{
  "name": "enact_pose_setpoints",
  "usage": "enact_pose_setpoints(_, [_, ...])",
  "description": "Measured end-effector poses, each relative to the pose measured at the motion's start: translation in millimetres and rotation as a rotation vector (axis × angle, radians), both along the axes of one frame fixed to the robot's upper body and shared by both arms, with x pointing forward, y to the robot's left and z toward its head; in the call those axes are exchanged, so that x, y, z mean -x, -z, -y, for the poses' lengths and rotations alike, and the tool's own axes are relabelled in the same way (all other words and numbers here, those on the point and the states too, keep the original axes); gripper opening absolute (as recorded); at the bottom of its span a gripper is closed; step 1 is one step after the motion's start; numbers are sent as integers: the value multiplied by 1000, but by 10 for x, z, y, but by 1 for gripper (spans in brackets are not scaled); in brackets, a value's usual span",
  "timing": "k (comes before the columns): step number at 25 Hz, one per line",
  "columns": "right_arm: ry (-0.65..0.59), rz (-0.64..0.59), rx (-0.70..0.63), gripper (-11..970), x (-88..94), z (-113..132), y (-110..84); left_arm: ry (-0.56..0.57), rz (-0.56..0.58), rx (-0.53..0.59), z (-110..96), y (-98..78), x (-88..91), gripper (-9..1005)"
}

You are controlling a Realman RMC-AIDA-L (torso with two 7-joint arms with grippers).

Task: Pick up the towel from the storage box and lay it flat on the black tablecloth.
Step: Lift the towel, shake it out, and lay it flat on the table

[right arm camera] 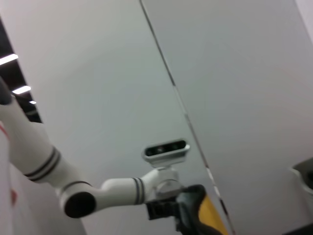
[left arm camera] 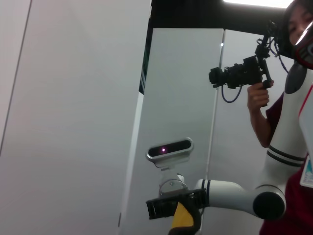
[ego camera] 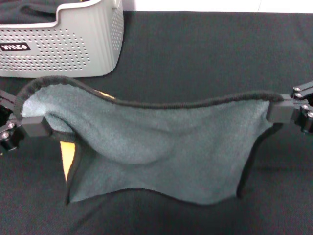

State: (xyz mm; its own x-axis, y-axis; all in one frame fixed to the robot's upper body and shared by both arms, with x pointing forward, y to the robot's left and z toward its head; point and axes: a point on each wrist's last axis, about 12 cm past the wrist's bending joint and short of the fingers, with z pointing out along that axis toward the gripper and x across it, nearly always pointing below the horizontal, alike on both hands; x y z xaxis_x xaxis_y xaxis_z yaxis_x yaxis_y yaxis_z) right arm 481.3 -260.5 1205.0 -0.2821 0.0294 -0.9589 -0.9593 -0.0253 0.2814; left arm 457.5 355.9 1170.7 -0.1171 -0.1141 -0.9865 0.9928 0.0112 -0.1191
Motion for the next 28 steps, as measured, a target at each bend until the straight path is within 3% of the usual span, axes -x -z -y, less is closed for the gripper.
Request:
enact_pose_setpoints(8, [-26, -35, -13, 5, 86, -36, 61, 53, -38, -43, 19, -1, 11, 21])
enact_pose_setpoints(15, [-18, -86, -13, 6, 263, -3, 189, 79, -65, -75, -22, -2, 49, 21])
enact_pose_setpoints(21, [-41, -100, -5, 5, 370, -36, 225, 174, -93, -105, 66, -53, 88, 22])
enact_pose_setpoints(28, [-18, -110, -16, 6, 337, 8, 266, 152, -123, -112, 26, -15, 75, 22])
